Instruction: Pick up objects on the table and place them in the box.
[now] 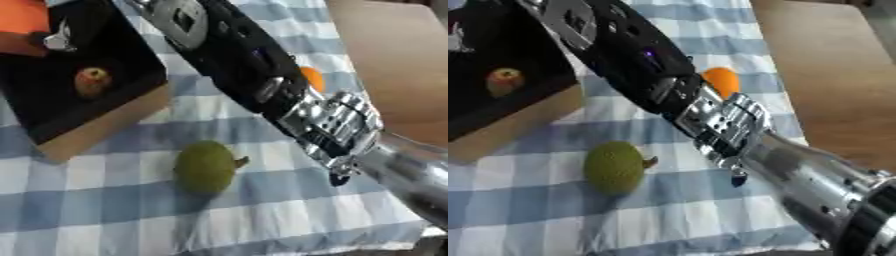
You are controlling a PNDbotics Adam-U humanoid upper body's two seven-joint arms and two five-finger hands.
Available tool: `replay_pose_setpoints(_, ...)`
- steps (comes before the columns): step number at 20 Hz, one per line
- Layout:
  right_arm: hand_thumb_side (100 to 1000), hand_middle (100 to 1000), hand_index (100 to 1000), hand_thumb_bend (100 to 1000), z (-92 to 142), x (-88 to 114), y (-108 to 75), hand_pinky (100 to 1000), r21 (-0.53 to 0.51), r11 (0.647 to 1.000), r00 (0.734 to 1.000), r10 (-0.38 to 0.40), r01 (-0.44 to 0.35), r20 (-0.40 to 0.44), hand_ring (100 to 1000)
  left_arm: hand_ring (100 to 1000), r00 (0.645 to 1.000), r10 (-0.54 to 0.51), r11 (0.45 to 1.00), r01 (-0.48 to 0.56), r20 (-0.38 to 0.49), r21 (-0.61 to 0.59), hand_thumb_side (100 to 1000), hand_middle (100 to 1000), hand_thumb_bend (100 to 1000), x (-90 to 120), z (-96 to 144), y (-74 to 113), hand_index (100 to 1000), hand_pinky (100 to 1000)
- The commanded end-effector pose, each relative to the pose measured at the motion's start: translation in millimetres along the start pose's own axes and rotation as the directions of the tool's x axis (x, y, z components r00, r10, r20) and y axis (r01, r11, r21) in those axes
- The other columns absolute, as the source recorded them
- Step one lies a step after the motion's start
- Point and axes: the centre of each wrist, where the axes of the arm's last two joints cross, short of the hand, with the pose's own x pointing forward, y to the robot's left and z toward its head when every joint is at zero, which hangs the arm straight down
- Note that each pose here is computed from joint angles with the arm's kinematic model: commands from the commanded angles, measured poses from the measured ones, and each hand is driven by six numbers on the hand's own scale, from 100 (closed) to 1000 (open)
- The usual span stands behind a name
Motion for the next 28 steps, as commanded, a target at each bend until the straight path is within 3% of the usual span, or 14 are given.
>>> replay_pose_setpoints(1,371,819,997,100,4,0,-10.5,917,0.004,0.999,0.999,0.044,-0.044,0.012,1000,849,1.0,0.012,1.0,-0.012,0.023,0.003,602,734,571,5,-6,-0.6,794,756)
replay_pose_setpoints(4,479,860,1000,100,5,-2,-9.7,946,0.011,0.998,0.998,0.068,-0.068,0.002,1000,850,1.0,0.006,1.0,-0.006,0.017,0.004,603,735,570,5,-5,0.2,795,756)
replay_pose_setpoints(6,499,870,1000,100,6,-2,-10.0,952,0.014,0.996,0.996,0.091,-0.091,-0.001,1000,851,1.0,0.003,1.0,-0.003,0.015,0.006,603,735,570,5,-5,0.6,795,756)
replay_pose_setpoints(12,421,865,1000,100,7,-2,-12.2,952,0.012,0.995,0.995,0.101,-0.101,0.002,1000,852,1.0,-0.001,1.0,0.001,0.008,0.007,604,735,569,4,-4,0.7,795,756)
replay_pose_setpoints(17,274,829,987,100,16,-4,-22.4,933,-0.033,0.997,0.997,0.074,-0.074,-0.001,1000,855,1.0,-0.013,1.0,0.013,-0.004,0.002,608,737,566,4,-2,2.3,796,756)
replay_pose_setpoints(23,188,794,954,100,72,-21,-50.0,910,-0.118,0.989,0.995,0.088,-0.092,-0.041,990,859,0.997,-0.069,0.998,0.069,-0.036,0.01,612,739,561,2,5,12.8,795,754)
replay_pose_setpoints(28,180,786,949,100,131,-27,-47.2,904,-0.135,0.985,0.99,0.097,-0.11,-0.098,980,863,0.991,-0.116,0.993,0.118,-0.069,0.018,617,741,556,1,12,21.1,795,753)
